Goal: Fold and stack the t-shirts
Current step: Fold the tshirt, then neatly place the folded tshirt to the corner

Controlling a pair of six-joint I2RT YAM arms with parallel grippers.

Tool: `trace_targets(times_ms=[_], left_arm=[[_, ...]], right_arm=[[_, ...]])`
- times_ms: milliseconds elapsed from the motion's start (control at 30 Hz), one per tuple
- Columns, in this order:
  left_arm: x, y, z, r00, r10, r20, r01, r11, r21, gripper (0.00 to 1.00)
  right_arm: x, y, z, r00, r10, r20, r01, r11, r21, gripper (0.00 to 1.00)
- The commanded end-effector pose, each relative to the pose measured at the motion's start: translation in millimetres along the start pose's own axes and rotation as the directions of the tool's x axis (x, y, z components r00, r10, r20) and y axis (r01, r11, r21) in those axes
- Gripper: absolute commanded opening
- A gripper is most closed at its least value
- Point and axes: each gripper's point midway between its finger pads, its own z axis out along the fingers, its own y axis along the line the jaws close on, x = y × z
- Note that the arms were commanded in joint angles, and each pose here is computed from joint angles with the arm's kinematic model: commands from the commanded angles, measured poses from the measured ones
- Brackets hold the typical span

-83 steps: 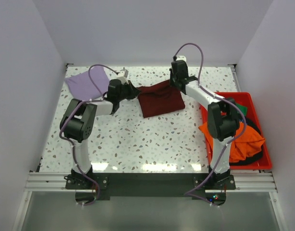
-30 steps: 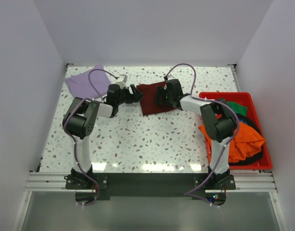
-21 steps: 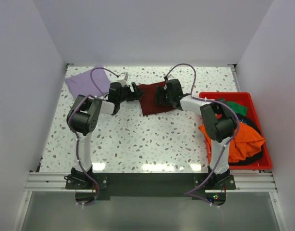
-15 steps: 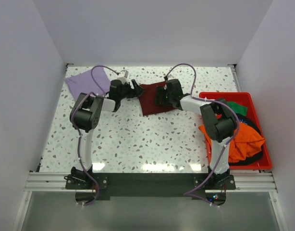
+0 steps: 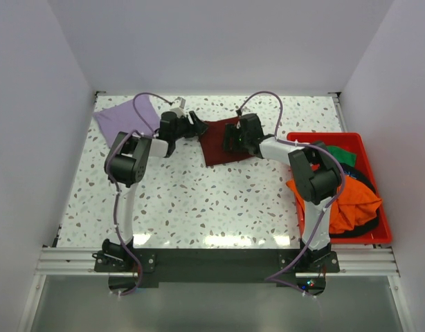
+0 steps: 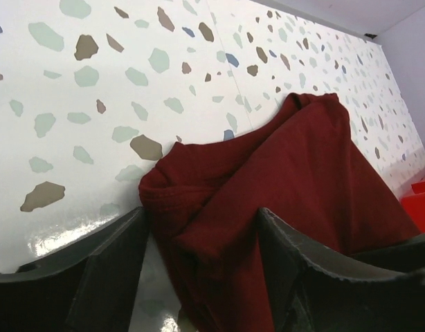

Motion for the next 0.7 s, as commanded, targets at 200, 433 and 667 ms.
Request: trace_targets(times_ms=[200,433,667], left_arm=[[17,3,6,0.998,-0.042,-0.037,0.043,0.999,0.001,0.29],[5,9,6,0.999,-0.002,-0.032,0.0,0.998,-0.066,0.0],[-47,2,-20,0.987,0.157,0.032,-0.15,0.975,-0.163,0.0]], right_arm=[[16,-13,-8,0.998,0.016,-0.059,-0.014,0.999,0.035,0.73],[9,-10,-17,1.0,-0.001,-0.027,0.001,1.0,0.014,0.77],[3,-11,-38,1.0,-0.028,-0.004,0.028,0.999,0.022,0.86]])
